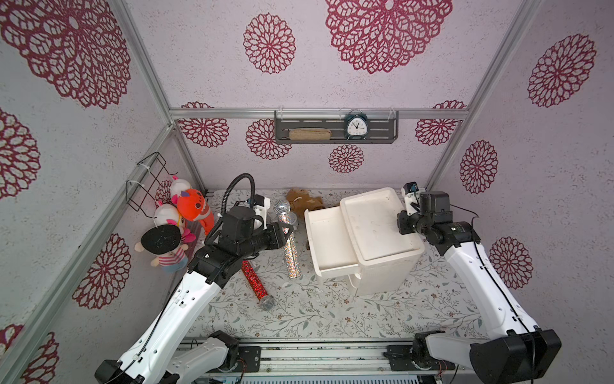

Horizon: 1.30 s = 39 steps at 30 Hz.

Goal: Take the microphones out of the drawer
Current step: Place the microphone at the center of the board.

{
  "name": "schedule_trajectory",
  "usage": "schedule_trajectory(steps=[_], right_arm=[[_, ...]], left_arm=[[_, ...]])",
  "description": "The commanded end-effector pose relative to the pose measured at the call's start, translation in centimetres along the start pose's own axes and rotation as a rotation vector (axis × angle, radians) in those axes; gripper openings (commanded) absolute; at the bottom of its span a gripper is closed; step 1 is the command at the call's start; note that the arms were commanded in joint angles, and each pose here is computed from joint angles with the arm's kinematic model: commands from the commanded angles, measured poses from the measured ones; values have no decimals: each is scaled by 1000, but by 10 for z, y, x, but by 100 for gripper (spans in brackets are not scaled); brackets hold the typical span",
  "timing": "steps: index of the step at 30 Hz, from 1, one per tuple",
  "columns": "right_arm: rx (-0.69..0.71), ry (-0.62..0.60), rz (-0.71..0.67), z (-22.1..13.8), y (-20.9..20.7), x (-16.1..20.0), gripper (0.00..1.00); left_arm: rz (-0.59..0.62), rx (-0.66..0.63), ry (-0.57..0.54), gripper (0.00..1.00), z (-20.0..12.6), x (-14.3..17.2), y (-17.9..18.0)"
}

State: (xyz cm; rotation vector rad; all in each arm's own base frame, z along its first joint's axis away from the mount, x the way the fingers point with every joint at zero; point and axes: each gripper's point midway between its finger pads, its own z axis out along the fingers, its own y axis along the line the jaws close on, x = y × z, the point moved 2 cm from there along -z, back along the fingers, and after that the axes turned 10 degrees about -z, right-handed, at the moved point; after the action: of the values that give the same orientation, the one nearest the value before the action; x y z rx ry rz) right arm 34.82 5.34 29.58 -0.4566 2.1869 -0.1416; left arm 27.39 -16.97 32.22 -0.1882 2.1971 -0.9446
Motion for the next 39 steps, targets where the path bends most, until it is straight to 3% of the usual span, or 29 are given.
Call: schedule_trajectory(steps=[1, 12, 19, 23, 31, 39], right_arm=[[61, -215, -57, -25, -7, -44, 0], [63, -212, -63, -24, -5, -42, 0], [57, -215, -61, -23, -4, -44, 0], [56, -218, -63, -24, -3, -43, 0], [61, -224, -63, -27, -3, -41, 0], [60, -226, -64, -27, -3, -42, 0]], left_arm=[[-16, -56, 8, 0, -7, 8, 16], [-140, -356, 137, 0, -14, 66, 96], [-240, -587, 123, 0, -32, 92, 152], [-280, -678, 84, 0, -38, 92, 166], [-372, -814, 146, 0, -39, 111, 192], [-473, -911, 65, 0, -52, 120, 212]])
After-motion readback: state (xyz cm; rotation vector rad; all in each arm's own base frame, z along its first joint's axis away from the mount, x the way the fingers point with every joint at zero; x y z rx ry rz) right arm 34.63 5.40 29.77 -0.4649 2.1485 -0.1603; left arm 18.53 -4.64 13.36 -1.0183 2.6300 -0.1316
